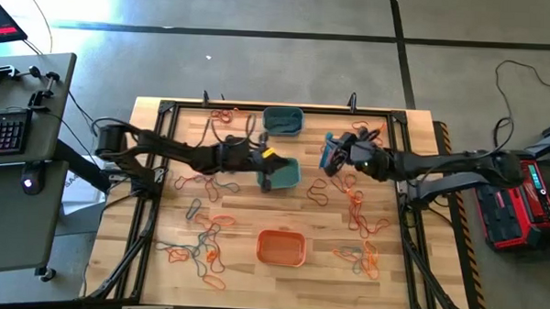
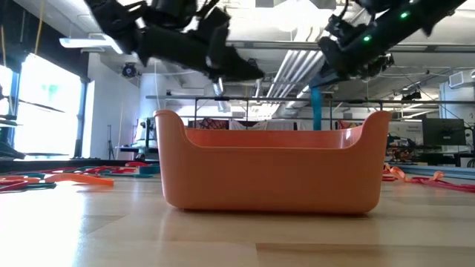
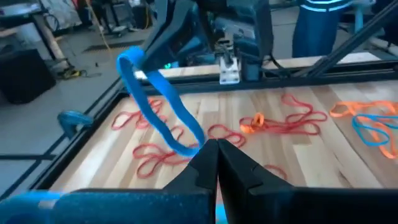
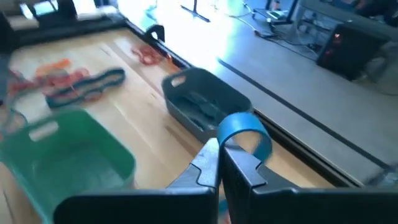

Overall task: Sort rubber bands into baskets
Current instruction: Put the blue rubber band into the blue bin

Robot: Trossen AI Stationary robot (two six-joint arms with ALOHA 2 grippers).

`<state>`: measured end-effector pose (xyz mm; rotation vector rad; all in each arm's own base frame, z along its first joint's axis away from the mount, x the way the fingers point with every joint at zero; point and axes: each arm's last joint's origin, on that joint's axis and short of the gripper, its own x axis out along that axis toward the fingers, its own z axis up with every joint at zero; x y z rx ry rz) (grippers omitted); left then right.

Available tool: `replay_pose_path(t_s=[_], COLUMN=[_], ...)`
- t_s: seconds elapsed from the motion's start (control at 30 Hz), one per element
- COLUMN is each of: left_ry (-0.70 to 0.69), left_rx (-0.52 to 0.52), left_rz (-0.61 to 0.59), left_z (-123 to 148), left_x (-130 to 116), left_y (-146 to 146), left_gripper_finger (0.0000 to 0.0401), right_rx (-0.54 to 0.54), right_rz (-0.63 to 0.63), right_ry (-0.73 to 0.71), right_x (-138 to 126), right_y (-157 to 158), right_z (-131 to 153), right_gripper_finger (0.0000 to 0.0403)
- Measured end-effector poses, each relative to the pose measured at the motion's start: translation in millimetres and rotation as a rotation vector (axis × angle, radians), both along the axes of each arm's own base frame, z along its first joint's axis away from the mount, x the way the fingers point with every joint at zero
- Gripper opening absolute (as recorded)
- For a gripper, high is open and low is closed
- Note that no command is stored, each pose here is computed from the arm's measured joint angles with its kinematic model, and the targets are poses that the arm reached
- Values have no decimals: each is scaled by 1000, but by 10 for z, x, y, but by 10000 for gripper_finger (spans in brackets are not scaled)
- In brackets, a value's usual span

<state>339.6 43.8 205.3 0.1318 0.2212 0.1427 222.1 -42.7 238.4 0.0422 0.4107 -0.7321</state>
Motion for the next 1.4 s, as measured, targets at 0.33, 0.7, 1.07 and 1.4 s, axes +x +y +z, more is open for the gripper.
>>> replay_pose_path(t_s=[0.33, 0.7, 1.07, 1.4], left_ry=[-50, -124, -138, -144], left_rx=[-62, -93, -84, -72], left_rz=[75, 112, 143, 158], left_z=[-120, -212, -279, -271], left_x=[-440, -631, -707, -707], left_y=[119, 151, 144, 146], left_gripper_finger=[0, 0, 0, 0], right_rx=[23, 10, 56, 104], right_rz=[59, -2, -84, -216], right_ry=[-61, -67, -250, -291], right_x=[293, 969, 1529, 1879], right_y=[-322, -735, -1087, -1245], right_z=[-39, 94, -12, -281], right_gripper_finger=[0, 0, 0, 0])
